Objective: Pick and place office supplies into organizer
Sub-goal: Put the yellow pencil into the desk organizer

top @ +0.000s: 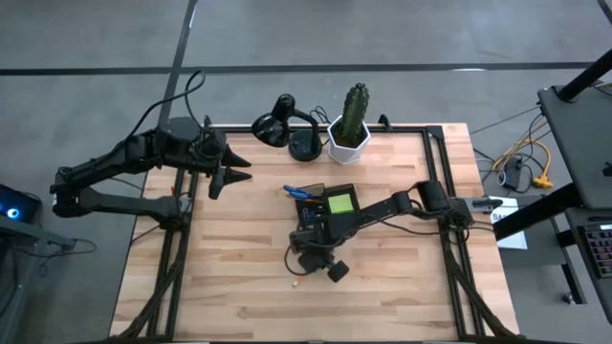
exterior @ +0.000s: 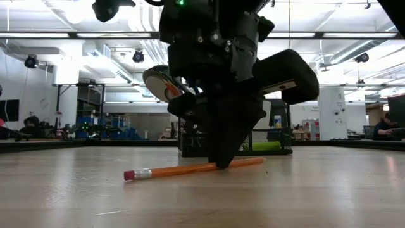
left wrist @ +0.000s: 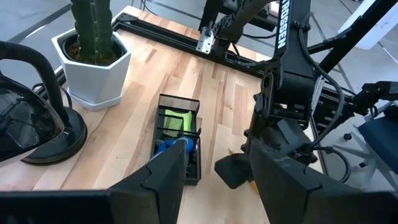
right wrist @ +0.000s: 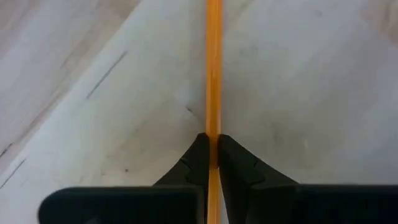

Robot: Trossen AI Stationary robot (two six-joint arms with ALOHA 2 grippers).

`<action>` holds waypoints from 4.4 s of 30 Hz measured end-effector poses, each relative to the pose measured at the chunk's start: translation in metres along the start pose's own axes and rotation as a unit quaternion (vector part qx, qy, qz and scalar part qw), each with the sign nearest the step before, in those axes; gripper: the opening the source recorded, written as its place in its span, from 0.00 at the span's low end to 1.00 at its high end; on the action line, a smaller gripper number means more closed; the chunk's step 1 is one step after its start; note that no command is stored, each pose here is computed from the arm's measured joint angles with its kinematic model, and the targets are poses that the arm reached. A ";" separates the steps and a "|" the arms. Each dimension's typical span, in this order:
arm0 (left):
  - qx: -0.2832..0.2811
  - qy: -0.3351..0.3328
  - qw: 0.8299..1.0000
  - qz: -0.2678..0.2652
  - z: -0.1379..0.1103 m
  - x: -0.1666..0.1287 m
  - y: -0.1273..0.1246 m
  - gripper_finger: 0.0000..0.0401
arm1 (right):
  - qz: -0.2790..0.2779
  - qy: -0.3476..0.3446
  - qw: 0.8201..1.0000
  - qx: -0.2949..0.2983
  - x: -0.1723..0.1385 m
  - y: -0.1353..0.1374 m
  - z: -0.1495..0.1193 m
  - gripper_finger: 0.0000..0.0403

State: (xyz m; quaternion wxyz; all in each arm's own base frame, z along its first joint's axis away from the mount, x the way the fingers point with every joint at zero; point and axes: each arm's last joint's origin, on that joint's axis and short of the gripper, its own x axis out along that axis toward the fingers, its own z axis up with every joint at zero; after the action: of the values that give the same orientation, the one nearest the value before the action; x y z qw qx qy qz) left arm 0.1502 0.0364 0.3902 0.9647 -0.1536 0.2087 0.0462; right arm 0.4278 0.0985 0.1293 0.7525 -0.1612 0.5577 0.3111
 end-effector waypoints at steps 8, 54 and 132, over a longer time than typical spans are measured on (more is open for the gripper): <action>0.000 0.000 1.000 0.000 0.000 0.000 0.000 0.41 | -0.007 -0.033 0.998 0.055 -0.032 -0.009 -0.001 0.02; 0.005 -0.022 1.000 -0.004 0.000 -0.011 -0.003 0.41 | -0.321 -0.521 0.732 0.300 -0.184 -0.047 -0.082 0.02; 0.001 -0.008 1.000 0.000 0.001 -0.001 0.000 0.41 | -0.351 -0.443 0.764 0.312 -0.074 -0.048 -0.143 0.05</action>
State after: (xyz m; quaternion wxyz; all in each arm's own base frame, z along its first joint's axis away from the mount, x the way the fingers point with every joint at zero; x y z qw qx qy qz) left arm 0.1494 0.0364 0.3918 0.9665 -0.1521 0.2012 0.0472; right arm 0.3402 -0.0435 0.1474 0.9812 0.0539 0.1328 -0.1290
